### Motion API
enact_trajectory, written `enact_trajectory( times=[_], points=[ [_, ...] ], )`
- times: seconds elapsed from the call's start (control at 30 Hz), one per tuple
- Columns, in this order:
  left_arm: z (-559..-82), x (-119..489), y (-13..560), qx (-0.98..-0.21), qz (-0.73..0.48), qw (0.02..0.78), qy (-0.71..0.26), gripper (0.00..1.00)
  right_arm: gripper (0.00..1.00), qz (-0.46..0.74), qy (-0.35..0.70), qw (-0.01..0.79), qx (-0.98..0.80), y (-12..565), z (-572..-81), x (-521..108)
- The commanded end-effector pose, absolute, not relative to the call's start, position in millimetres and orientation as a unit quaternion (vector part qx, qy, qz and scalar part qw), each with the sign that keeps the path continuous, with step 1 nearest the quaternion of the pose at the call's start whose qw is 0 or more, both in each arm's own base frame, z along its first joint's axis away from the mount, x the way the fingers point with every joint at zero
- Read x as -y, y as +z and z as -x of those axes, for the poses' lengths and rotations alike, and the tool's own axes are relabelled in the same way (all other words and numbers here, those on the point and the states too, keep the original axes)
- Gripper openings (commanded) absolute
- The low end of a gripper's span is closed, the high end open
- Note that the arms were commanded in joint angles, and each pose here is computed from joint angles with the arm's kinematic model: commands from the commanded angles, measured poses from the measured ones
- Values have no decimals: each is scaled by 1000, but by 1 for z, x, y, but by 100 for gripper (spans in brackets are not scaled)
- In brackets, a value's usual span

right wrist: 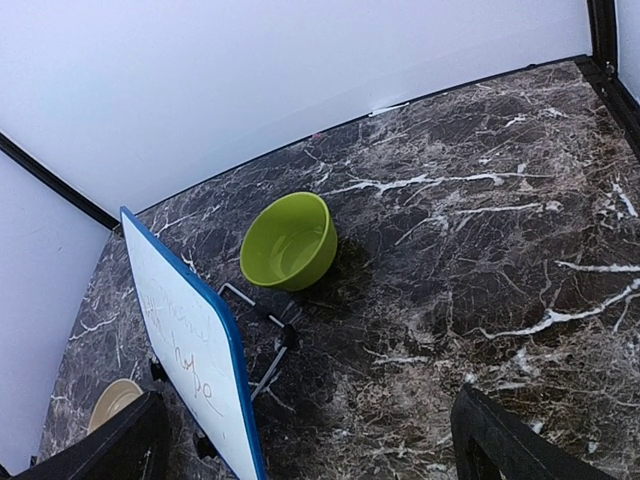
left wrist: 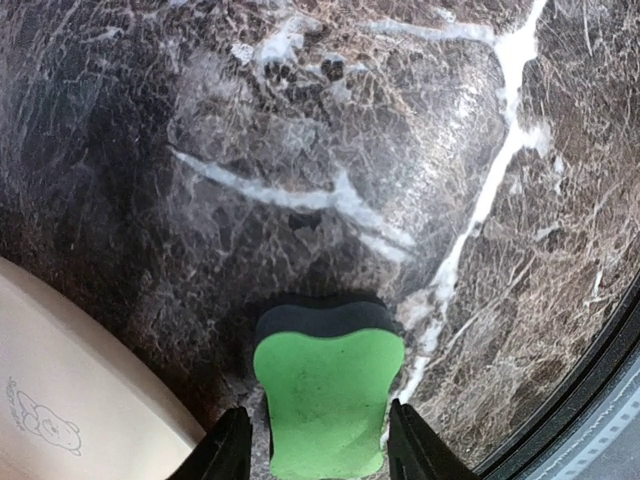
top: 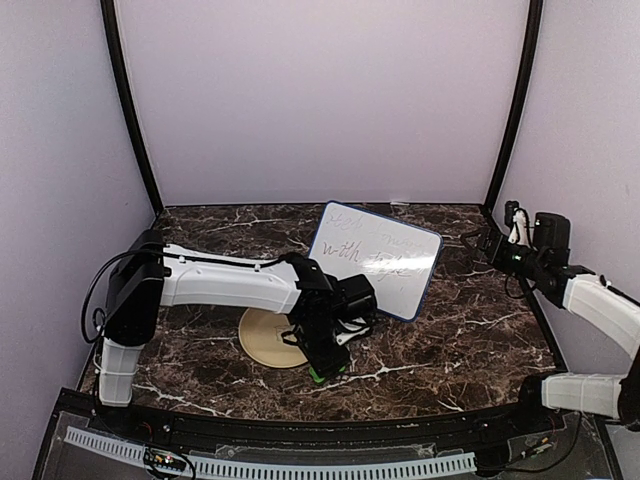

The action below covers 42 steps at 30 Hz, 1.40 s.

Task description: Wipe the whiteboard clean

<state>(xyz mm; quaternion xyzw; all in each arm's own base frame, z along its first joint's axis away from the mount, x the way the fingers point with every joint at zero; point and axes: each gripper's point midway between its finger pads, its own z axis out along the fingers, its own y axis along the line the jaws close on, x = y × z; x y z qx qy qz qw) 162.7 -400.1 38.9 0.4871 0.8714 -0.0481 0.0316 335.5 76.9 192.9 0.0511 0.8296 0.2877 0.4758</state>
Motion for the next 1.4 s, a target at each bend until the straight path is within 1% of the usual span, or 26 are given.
enact_trajectory(
  times=[0.0, 0.13, 0.3, 0.5, 0.57, 0.73, 0.77, 0.83, 0.87, 0.97, 1.2, 1.37],
  points=[
    [-158, 397, 32, -869, -491, 17, -52, 50, 99, -41, 293, 495, -817, 205, -342, -78],
    [-157, 396, 27, -869, -492, 12, -49, 49, 99, -43, 294, 494, -817, 203, -343, -77],
    [-158, 396, 21, -868, -494, 11, -43, 44, 99, -42, 287, 495, -819, 206, -343, -76],
    [-158, 396, 21, -868, -494, 11, -43, 40, 99, -33, 287, 499, -817, 215, -347, -77],
    [-159, 395, 21, -869, -493, 13, -40, 38, 99, -43, 282, 501, -817, 217, -351, -67],
    [-162, 396, 28, -870, -490, 23, -36, 36, 99, -32, 299, 500, -812, 222, -357, -72],
    [-162, 397, 29, -871, -490, 25, -38, 36, 99, -28, 305, 498, -811, 223, -359, -74],
    [-162, 397, 29, -870, -491, 23, -41, 40, 99, -20, 314, 493, -811, 224, -361, -78],
    [-162, 397, 29, -870, -491, 23, -40, 44, 99, -17, 317, 492, -811, 225, -361, -79],
    [-161, 396, 27, -871, -490, 21, -39, 50, 99, -13, 319, 492, -810, 226, -360, -81],
    [-159, 401, 42, -869, -492, 36, -27, 52, 99, -11, 317, 490, -812, 223, -358, -81],
    [-162, 399, 42, -870, -491, 43, -17, 48, 99, -10, 317, 490, -812, 224, -357, -81]
  ],
)
